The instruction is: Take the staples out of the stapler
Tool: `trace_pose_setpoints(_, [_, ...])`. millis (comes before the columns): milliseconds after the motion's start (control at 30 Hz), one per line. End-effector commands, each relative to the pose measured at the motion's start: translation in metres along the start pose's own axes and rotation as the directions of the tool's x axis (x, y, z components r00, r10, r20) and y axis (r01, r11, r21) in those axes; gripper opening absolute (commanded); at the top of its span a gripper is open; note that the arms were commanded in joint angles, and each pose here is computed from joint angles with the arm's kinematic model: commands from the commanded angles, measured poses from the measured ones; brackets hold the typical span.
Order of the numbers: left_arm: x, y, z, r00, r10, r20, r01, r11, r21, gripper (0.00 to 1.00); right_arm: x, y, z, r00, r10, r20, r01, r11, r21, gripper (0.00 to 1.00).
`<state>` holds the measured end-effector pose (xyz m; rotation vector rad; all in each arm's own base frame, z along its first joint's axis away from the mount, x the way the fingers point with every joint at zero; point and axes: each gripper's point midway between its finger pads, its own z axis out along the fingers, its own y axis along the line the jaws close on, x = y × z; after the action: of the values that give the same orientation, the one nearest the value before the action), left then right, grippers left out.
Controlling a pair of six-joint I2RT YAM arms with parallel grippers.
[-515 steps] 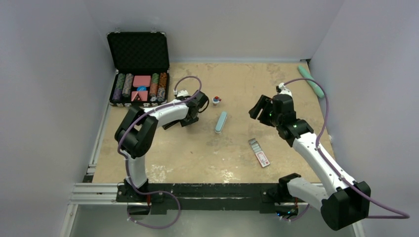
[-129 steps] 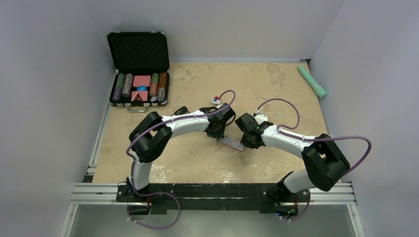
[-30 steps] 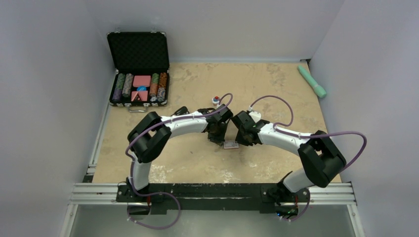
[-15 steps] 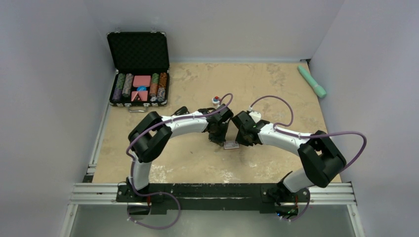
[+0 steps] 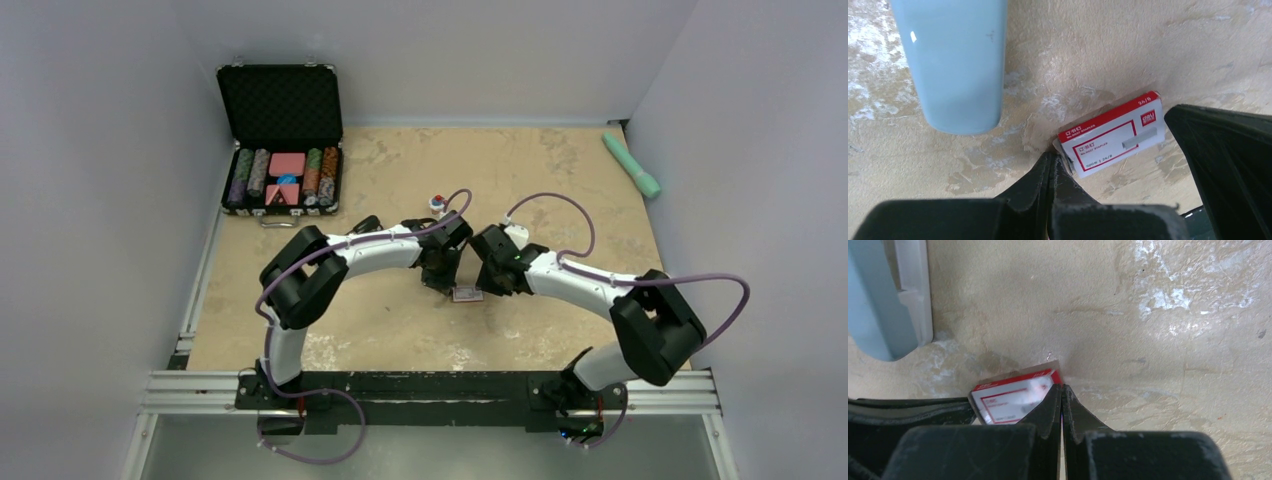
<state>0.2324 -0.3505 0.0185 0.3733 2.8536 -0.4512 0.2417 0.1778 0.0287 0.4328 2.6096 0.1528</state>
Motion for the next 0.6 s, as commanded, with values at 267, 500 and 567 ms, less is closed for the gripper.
trace_pose_setpoints(267, [-0.016, 0.003, -0.043, 0.996, 0.027, 0.089, -0.022, 0.998, -0.064, 0.0, -0.014, 0.019, -0.023, 0.999, 0.01, 0.039, -0.006, 0.996, -0.094, 0.01])
trace_pose_setpoints(500, [-0.021, 0.01, -0.085, 0.987, 0.042, 0.153, -0.03, 0.997, -0.078, 0.01, -0.045, 0.036, -0.065, 0.99, 0.025, 0.139, 0.004, 0.978, -0.206, 0.36])
trace_pose_setpoints(567, [-0.026, 0.012, -0.103, 0.978, 0.054, 0.199, -0.039, 0.996, -0.079, 0.05, -0.058, 0.042, -0.083, 0.982, 0.021, 0.189, 0.026, 0.969, -0.244, 0.52])
